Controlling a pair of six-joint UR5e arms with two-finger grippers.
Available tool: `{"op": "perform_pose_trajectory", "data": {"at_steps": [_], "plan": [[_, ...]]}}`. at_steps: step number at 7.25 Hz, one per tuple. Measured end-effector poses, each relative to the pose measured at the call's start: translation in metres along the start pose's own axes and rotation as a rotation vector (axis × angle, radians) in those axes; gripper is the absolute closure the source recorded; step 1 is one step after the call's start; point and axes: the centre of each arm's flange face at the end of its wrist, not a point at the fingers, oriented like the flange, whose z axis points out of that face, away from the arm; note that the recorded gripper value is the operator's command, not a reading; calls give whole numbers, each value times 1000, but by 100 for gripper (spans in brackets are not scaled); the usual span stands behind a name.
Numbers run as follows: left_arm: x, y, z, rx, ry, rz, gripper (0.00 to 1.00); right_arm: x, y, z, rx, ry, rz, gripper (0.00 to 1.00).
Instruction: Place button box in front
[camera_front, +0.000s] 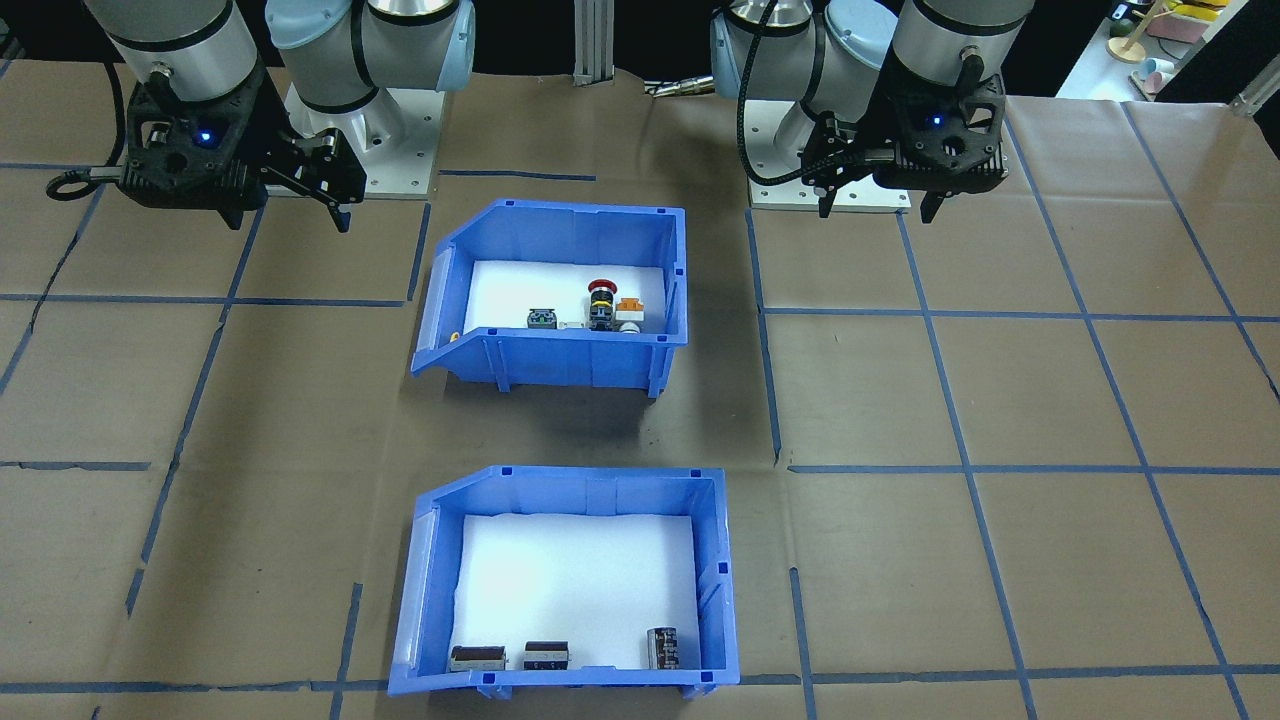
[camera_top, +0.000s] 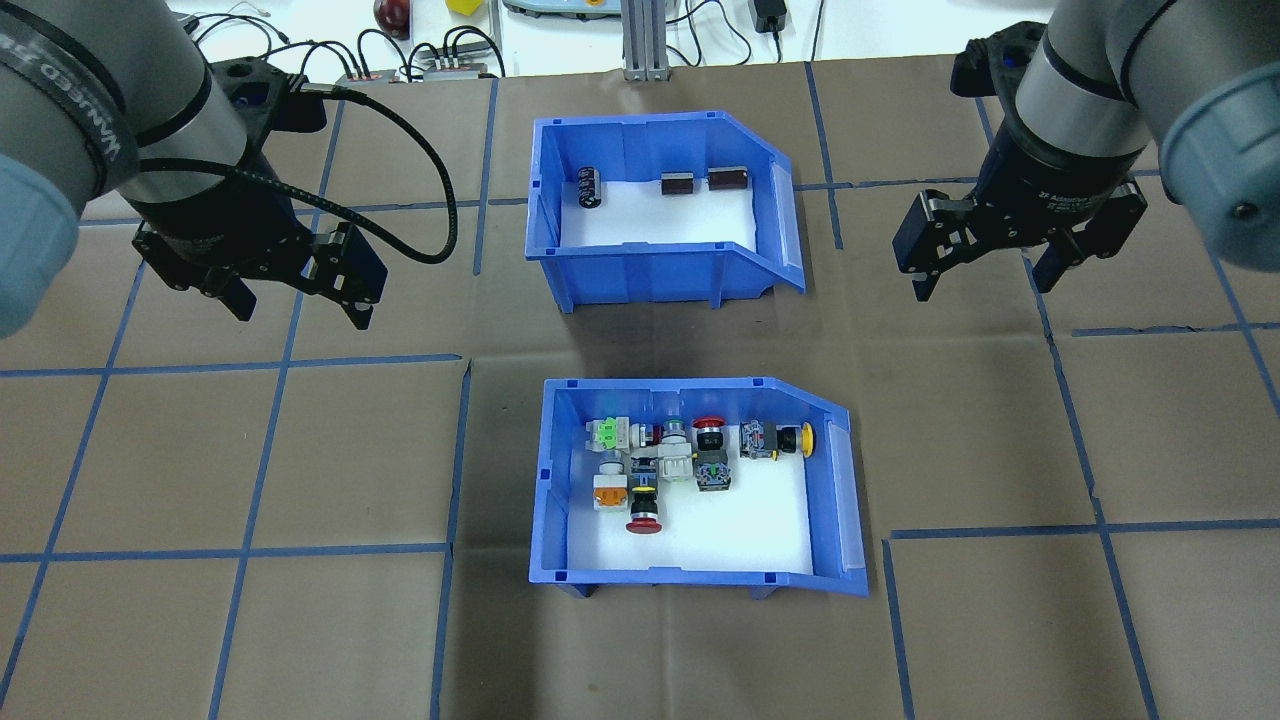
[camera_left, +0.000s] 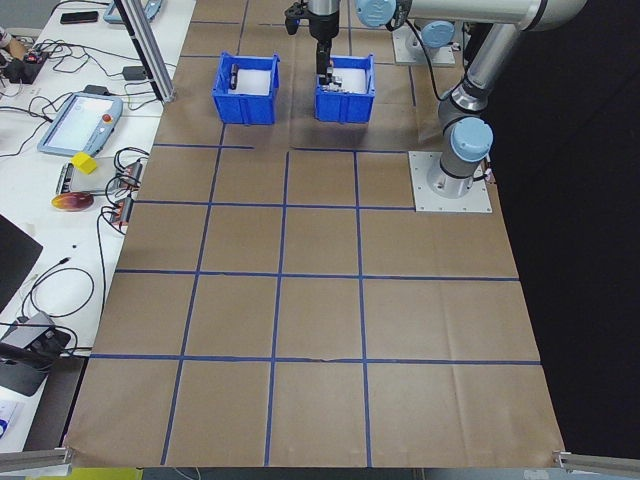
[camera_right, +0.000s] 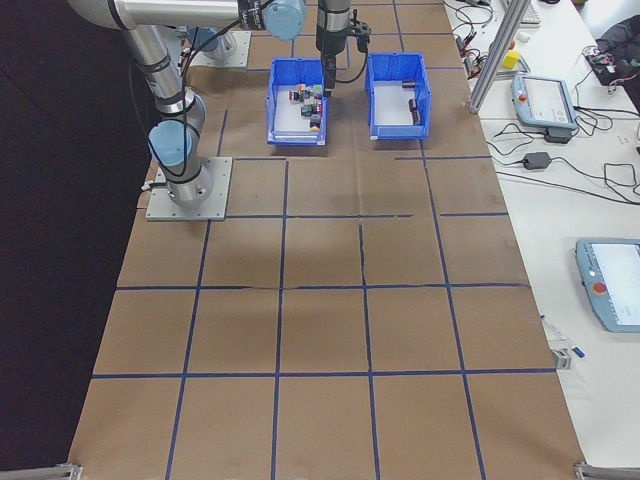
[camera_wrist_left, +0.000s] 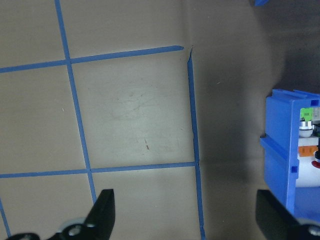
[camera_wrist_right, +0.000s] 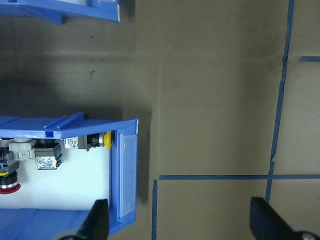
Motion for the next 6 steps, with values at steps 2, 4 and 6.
{"op": "perform_pose_trajectory", "data": {"at_steps": [2, 4, 6], "plan": [[0, 3, -4, 8, -1, -7, 1, 0, -10, 6, -5, -2, -107, 0], [9, 8, -2, 1, 47, -118, 1, -1, -38, 18, 9, -1, -291, 0], [24, 25, -4, -23, 130, -292, 0, -7, -78, 29, 17, -6, -526, 0]]}}
